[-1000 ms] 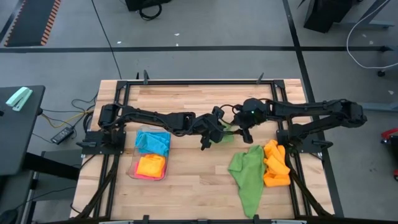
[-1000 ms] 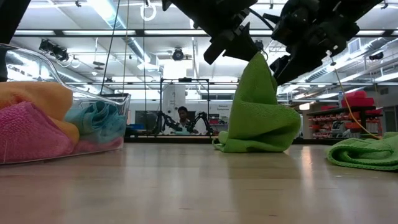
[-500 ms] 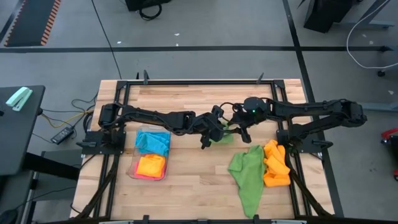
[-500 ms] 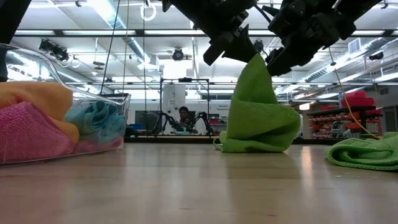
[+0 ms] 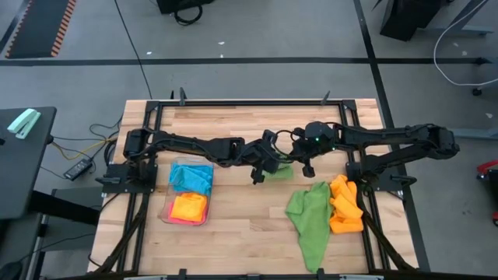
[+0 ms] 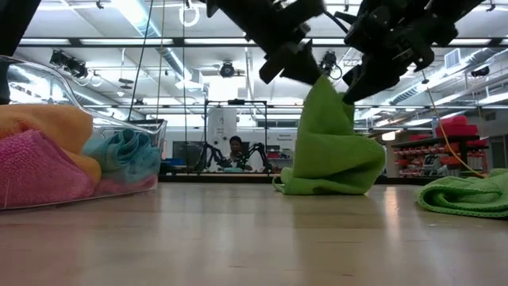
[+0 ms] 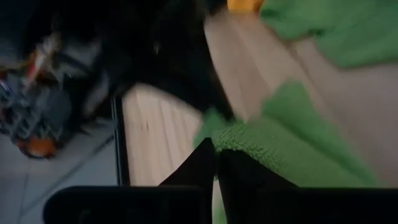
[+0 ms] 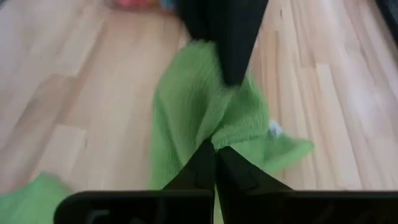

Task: Fold microfiber towels
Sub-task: Fold the left green microfiber cloth

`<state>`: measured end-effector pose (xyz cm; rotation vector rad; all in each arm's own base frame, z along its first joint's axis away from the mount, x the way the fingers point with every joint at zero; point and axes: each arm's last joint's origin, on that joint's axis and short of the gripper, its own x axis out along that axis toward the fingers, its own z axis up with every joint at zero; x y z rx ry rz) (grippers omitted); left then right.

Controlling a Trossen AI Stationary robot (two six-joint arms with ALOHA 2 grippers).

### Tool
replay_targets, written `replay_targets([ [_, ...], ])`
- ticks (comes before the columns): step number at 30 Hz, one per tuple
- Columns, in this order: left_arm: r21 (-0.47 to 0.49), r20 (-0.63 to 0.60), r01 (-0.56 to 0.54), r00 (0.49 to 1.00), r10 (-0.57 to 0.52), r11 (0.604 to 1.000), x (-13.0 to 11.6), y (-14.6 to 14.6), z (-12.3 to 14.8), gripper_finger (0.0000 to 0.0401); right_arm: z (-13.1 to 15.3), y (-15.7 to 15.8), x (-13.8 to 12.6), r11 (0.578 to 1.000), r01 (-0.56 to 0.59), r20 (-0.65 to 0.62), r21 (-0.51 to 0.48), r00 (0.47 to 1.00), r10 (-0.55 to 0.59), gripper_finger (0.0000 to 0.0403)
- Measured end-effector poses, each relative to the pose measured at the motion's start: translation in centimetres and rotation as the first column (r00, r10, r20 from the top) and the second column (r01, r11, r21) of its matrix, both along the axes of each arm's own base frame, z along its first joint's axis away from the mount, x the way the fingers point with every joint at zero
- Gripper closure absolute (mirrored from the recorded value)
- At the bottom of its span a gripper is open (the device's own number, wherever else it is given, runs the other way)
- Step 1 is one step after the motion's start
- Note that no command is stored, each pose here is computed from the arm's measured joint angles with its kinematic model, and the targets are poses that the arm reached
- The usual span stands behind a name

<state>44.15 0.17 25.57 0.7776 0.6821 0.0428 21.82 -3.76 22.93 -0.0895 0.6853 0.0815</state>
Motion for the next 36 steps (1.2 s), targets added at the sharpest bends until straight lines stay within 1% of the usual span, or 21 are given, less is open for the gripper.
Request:
replay_targets([
  [3, -0.019, -0.052, -0.053, 0.997, 0.052, 0.998, -0.5, 0.7, -0.4, 0.036, 0.7, 0.2, -0.4, 1.0, 0.017, -0.072, 0.005, 0.997, -0.017, 0.0396],
  [5, -0.044, -0.08, -0.063, 0.995, 0.059, 0.997, -0.8, 1.1, -0.5, 0.0348, 0.8, 0.6, -0.6, 1.0, 0.01, -0.102, 0.019, 0.995, -0.008, 0.0397],
  [9, -0.107, -0.127, -0.027, 0.992, 0.013, 0.994, -1.0, 1.4, -0.8, 0.0331, 0.7, 1.8, -0.7, 0.998, -0.057, -0.137, 0.013, 0.989, 0.058, 0.0397],
  [12, -0.143, -0.128, -0.036, 0.992, 0.017, 0.989, -1.1, 1.3, -0.9, 0.0323, 0.5, 2.8, -0.8, 0.994, -0.112, -0.162, 0.012, 0.98, 0.113, 0.0398],
  [14, -0.202, -0.157, -0.043, 0.988, 0.011, 0.978, -1.3, 1.2, -1.2, 0.032, 0.3, 3.6, -1.1, 0.985, -0.162, -0.191, 0.059, 0.967, 0.17, 0.0398],
  [17, -0.309, -0.218, -0.003, 0.974, -0.067, 0.951, -1.7, 0.8, -1.8, 0.0319, 0.2, 5.1, -1.4, 0.958, -0.234, -0.212, 0.167, 0.94, 0.267, 0.0398],
  [19, -0.367, -0.252, 0.016, 0.961, -0.116, 0.93, -1.8, 0.5, -2.5, 0.0322, 0.2, 6.0, -1.6, 0.946, -0.24, -0.222, 0.217, 0.932, 0.288, 0.0398],
  [21, -0.397, -0.268, 0.025, 0.953, -0.142, 0.917, -1.7, 0.3, -3.0, 0.0326, 0.2, 6.8, -1.7, 0.939, -0.226, -0.234, 0.259, 0.929, 0.288, 0.0398],
  [24, -0.402, -0.269, 0.036, 0.951, -0.156, 0.915, -1.4, -0.2, -3.6, 0.0329, 0.2, 7.8, -1.9, 0.928, -0.172, -0.263, 0.33, 0.928, 0.265, 0.0399],
  [27, -0.401, -0.242, 0.056, 0.956, -0.164, 0.914, -0.7, -0.6, -4.3, 0.0327, 0.2, 8.7, -2.1, 0.915, -0.116, -0.294, 0.386, 0.925, 0.241, 0.0399],
  [30, -0.394, -0.16, 0.095, 0.972, -0.17, 0.914, 0.5, -0.9, -4.9, 0.0316, 0.1, 9.4, -2.3, 0.902, -0.075, -0.327, 0.425, 0.917, 0.23, 0.0399],
  [33, -0.39, -0.092, 0.121, 0.981, -0.169, 0.913, 1.6, -0.9, -5.9, 0.0299, 0.1, 10.3, -2.6, 0.894, -0.066, -0.344, 0.442, 0.909, 0.237, 0.0399],
  [36, -0.388, -0.073, 0.119, 0.985, -0.159, 0.914, 2.3, -0.4, -7.0, 0.0278, 0.1, 11.0, -2.8, 0.904, -0.066, -0.349, 0.422, 0.909, 0.228, 0.0398],
])
